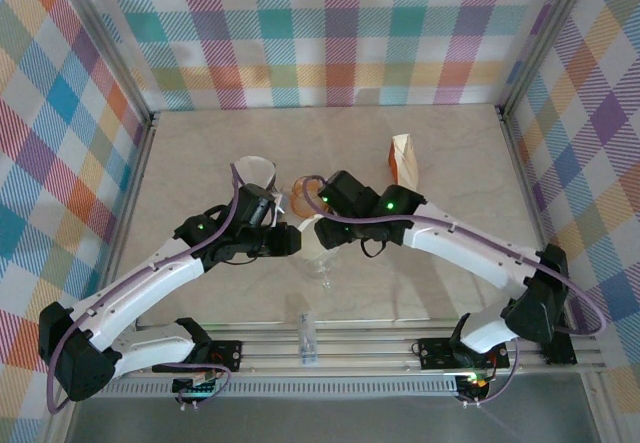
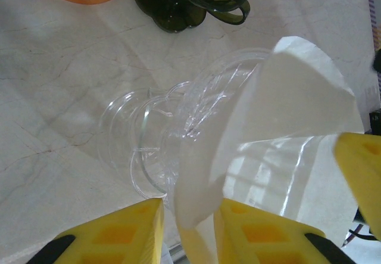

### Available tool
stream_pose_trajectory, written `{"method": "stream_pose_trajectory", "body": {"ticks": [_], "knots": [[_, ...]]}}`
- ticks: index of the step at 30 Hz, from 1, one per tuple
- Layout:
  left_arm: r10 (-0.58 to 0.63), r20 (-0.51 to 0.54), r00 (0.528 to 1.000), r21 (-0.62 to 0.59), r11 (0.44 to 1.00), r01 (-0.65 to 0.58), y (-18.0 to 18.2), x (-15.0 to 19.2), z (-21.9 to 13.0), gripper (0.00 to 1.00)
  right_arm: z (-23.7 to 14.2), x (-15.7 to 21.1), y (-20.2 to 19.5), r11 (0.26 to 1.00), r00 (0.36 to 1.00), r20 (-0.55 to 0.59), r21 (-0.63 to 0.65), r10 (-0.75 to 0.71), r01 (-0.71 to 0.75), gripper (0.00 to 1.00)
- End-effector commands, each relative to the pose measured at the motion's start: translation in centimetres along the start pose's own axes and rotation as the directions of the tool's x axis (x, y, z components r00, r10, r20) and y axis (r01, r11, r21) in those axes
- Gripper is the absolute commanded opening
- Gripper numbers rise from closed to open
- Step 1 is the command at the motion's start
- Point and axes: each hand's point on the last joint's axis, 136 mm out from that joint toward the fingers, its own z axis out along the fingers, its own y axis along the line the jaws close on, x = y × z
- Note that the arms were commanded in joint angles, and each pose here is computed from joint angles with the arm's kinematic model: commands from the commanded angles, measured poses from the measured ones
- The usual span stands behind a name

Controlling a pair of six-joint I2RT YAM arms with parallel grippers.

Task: Place the coffee filter in the dripper

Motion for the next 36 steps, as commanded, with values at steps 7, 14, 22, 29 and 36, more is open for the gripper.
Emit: {"method": "stream_pose_trajectory", "body": {"ticks": [7,14,22,29,36], "knots": [[-0.001,-0.006,1.000,0.009,1.000,0.001,0.0,0.1,0.5,0.29,1.8,0.1,0.0,0.999,0.999,-0.043,0.041,0.019,-0.017,0.76],[-0.002,-0.002,1.000,0.013,1.000,0.002,-0.1,-0.1,0.5,0.30,4.2,1.2,0.0,0.998,0.993,-0.119,0.061,0.002,0.006,0.77],[-0.007,-0.005,1.000,0.015,1.000,0.007,-0.1,0.0,0.7,0.30,6.2,2.3,0.2,0.998,0.984,-0.176,0.067,-0.004,0.015,0.78],[-0.023,0.050,0.999,0.028,0.999,0.022,-0.2,-0.6,-0.4,0.32,7.6,3.2,0.0,0.996,0.979,-0.205,0.088,-0.002,0.020,0.78],[-0.029,0.122,0.992,0.034,0.999,0.025,-0.2,-1.6,-1.6,0.43,8.3,3.7,-0.2,0.995,0.975,-0.222,0.100,0.003,0.020,0.78]]}}
